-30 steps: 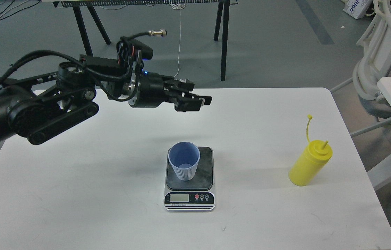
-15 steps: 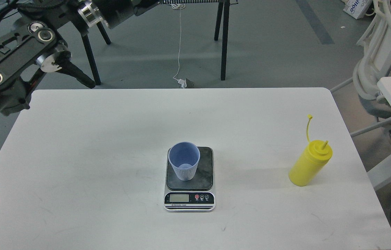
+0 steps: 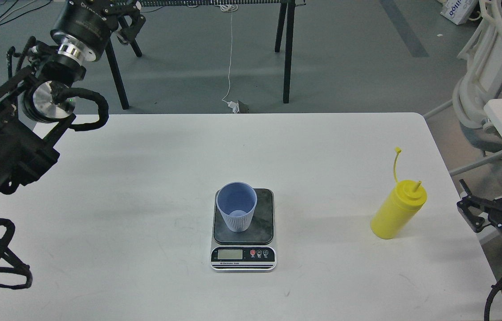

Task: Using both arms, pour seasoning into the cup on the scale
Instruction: 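Withdraw the left gripper up and away from the cup, then reach the right gripper to the yellow squeeze bottle and grasp it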

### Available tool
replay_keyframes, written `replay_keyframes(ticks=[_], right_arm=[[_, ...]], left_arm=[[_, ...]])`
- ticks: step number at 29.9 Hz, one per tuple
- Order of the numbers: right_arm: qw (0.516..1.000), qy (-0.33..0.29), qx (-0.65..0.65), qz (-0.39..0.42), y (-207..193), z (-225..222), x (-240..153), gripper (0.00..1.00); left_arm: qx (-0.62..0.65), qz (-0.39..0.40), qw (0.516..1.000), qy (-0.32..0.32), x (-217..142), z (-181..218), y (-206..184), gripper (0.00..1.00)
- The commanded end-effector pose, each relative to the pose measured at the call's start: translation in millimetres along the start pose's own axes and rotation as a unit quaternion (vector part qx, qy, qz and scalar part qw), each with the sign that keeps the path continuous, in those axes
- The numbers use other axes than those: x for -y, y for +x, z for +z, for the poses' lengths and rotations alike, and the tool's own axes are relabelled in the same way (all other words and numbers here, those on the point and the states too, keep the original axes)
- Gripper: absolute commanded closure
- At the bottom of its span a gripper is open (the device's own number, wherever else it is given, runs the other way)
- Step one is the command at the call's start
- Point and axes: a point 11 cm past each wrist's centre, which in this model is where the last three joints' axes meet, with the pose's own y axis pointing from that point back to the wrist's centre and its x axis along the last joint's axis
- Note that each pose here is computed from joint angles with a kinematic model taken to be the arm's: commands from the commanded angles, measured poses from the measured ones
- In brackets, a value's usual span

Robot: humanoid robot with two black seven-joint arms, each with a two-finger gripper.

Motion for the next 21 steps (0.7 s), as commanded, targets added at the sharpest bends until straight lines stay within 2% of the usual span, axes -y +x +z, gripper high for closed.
replay_keyframes(ticks=[1, 8, 12, 21], right_arm=[[1.0, -0.01, 0.007, 0.024, 13.3, 9.4, -21.1, 0.01], [0.998, -0.061, -0.007, 0.025, 16.4, 43.9, -30.0, 0.01], [0.997, -0.062, 0.03, 0.022, 18.2, 75.0, -28.7, 0.01], [0.995, -0.065, 0.068, 0.014, 17.5, 125.7, -25.3, 0.02]], left_arm=[[-0.03, 0.029, 0.999, -0.002, -19.2, -10.3, 22.9, 0.0], [-0.042, 0.047, 0.998, -0.023, -20.4, -3.1, 26.4, 0.0], [-0.032, 0.071, 0.997, -0.021, -16.9, -3.6, 24.2, 0.0], [-0.029, 0.066, 0.997, -0.023, -15.0, 1.2, 22.7, 0.0]])
